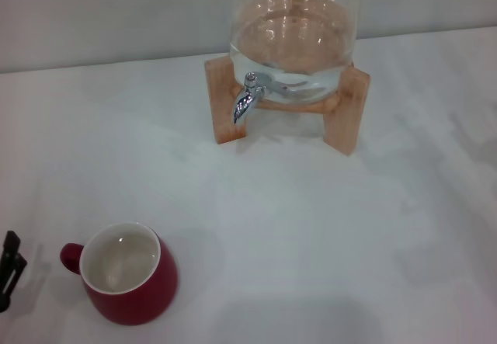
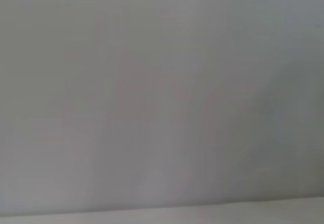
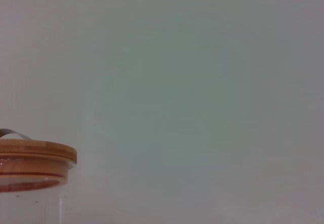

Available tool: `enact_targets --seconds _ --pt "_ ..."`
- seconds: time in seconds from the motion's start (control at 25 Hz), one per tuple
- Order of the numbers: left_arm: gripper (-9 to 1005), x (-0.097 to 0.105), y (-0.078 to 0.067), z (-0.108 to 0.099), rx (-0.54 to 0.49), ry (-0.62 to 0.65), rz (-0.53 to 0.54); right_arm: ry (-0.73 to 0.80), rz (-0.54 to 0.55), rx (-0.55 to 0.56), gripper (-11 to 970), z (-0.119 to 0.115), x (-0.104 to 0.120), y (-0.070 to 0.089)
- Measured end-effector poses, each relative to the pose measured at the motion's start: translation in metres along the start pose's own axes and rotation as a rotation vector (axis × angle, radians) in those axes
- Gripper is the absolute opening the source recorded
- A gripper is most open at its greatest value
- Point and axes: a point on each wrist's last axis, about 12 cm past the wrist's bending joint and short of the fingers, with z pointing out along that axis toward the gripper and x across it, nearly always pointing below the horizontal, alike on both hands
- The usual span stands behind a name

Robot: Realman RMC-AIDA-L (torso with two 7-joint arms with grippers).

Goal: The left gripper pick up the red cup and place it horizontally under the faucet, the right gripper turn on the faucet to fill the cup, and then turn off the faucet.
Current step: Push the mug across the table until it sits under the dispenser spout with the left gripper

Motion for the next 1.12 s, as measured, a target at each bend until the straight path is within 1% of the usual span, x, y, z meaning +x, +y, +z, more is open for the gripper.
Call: enact_targets --seconds 0.44,1.12 --pt "880 0.003 -0.008 -0.009 0.036 0.018 -0.006 0.003 0.001 0.0 860 0.0 0.0 0.0" --pt "879 0.007 -0.014 -0.016 0.057 0.035 -0.012 0.009 0.003 -0.01 859 0.0 0.002 0.002"
